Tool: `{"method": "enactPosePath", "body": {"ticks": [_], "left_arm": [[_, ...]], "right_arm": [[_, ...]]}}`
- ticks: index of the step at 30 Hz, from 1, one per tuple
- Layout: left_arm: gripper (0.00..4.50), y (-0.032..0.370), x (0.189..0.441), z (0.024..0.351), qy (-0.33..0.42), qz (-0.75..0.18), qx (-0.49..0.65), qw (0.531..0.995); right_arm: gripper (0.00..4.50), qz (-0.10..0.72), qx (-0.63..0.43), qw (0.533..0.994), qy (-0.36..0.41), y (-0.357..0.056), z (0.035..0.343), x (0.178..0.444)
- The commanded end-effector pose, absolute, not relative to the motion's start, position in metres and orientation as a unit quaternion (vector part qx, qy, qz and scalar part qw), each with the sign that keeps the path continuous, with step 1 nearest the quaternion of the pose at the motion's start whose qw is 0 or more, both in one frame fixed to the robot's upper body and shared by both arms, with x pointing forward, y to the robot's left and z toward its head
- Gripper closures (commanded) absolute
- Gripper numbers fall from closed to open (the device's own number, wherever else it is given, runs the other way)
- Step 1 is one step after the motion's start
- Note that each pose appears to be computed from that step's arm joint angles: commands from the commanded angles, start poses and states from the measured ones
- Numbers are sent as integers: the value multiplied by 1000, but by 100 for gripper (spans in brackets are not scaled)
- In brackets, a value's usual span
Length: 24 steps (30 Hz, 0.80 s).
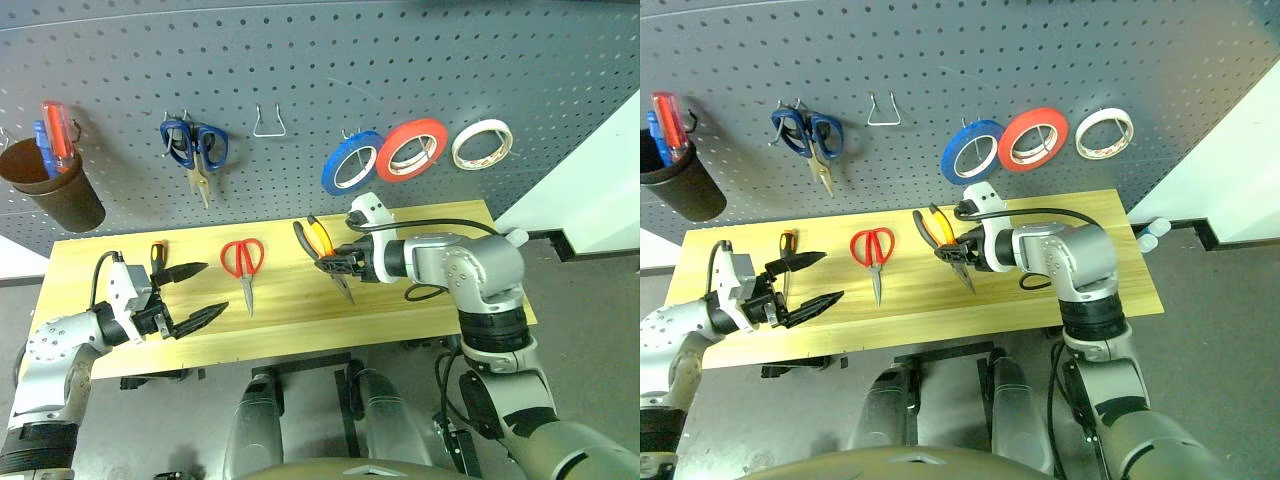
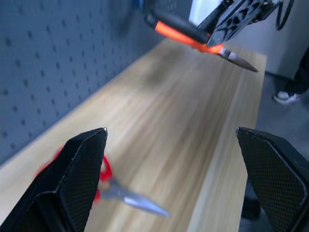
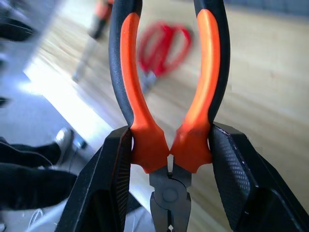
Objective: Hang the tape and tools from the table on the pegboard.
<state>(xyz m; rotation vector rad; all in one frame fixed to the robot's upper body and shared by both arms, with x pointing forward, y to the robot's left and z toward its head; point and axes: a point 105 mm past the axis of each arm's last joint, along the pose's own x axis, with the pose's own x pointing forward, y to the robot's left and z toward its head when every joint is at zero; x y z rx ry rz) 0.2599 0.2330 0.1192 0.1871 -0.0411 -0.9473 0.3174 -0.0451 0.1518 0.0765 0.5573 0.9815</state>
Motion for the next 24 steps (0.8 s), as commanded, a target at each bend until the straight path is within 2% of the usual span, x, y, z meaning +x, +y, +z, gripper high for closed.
{"method": "enactPosePath", "body": {"ticks": [1,10,18,24], "left_arm": [[0,237,256,143,-66,-449,77,888],[0,242,264,178,-133,-425,83,891],[0,252,271,194,-157,-412,80,894],[0,257,271,215,-178,-402,62,896]], "right_arm": [[244,523,46,834,170,-44,194,306],[244,536,60,841,45,-36,258,315],[244,514,56,855,-40,-12,300,340],[244,475,54,876,-72,13,316,369]]}}
